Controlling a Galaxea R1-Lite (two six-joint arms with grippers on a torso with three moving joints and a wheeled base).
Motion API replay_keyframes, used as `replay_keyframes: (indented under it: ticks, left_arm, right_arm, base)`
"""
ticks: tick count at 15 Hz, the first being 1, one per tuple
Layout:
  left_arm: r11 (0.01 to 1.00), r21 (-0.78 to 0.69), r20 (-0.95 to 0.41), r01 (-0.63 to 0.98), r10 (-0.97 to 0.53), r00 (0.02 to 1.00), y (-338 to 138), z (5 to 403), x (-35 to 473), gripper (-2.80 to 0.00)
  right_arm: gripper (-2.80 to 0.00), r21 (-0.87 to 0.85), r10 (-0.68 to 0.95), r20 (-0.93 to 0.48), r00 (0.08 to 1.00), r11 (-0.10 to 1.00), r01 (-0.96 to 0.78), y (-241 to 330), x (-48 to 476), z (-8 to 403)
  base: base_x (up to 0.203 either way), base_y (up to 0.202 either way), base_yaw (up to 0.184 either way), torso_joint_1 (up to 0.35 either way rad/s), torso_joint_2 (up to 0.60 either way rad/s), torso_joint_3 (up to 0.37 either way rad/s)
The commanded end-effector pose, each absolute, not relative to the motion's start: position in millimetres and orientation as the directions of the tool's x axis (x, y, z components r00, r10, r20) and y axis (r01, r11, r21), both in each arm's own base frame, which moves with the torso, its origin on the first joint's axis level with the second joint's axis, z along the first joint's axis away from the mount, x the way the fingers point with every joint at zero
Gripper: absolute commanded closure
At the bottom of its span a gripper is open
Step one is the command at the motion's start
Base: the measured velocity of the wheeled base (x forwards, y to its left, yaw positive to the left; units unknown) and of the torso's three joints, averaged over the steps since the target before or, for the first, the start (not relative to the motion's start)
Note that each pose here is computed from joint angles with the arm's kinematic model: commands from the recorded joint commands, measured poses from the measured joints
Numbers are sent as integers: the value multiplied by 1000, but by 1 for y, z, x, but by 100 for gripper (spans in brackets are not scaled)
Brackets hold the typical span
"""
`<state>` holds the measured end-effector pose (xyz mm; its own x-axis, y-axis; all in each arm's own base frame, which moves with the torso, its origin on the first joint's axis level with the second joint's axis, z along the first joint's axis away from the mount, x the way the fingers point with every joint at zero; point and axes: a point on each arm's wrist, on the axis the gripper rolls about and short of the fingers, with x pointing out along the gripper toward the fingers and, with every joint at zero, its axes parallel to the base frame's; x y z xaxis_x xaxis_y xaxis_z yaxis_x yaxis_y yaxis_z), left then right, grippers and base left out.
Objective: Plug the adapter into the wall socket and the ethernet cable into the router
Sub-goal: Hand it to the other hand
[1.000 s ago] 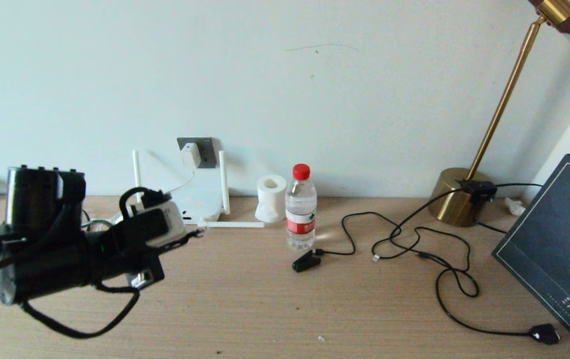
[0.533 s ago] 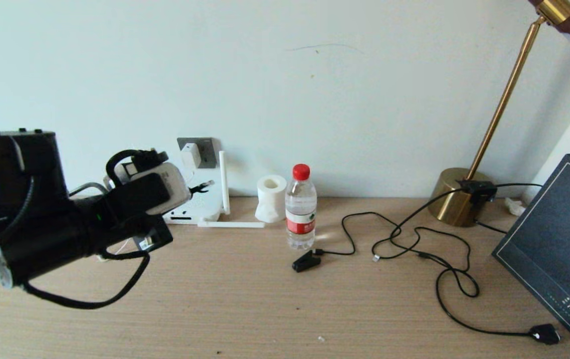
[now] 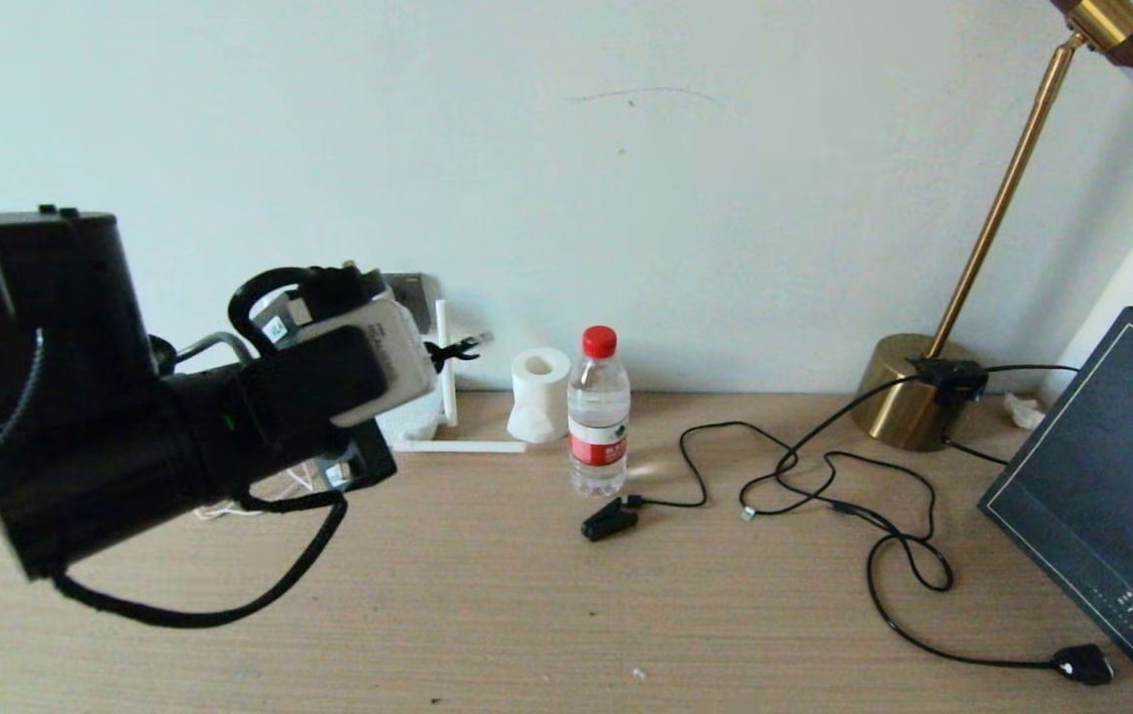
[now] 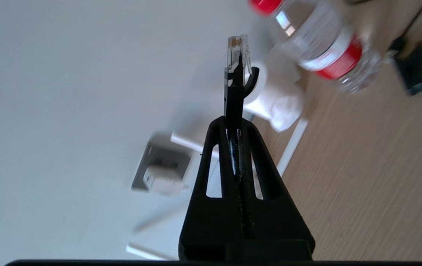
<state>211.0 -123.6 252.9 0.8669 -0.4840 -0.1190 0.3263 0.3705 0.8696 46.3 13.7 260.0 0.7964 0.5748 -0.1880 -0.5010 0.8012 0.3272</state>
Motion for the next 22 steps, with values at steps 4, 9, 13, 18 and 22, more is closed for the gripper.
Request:
replay_keyframes:
  ticks: [4,9,13,18,22]
  left_arm:
    - [327,877,-136,352,-534,835,-145,248,216,0]
    - [318,875,-121,365,-586,801,-162,246,212,0]
    - [283,871,-130,402,-656,744,-175,243,211,0]
    - [290,878,-86,380,-686,723,-188,257,222,0]
    - [262,892,-79,368,-711,698,-193,260,228,0]
  right_arm:
    - [0,511,775,-371,512,631,-584,55,174,262]
    - [-280,476,800,-370,473,600,-643,108,209,272]
    - [-280,480,835,-309,455,550,-684,128,222,272]
    - [-280,437,886,-190,423,462,-771,142,238,279]
    - [-280,429,895,-177,410,445,-786,148,242,283]
  base:
    - [0,0,0,0,0,0]
    - [0,0,0,0,0,0]
    - [0,0,0,0,0,0]
    - [0,0,0,0,0,0]
    - [0,0,0,0,0,0]
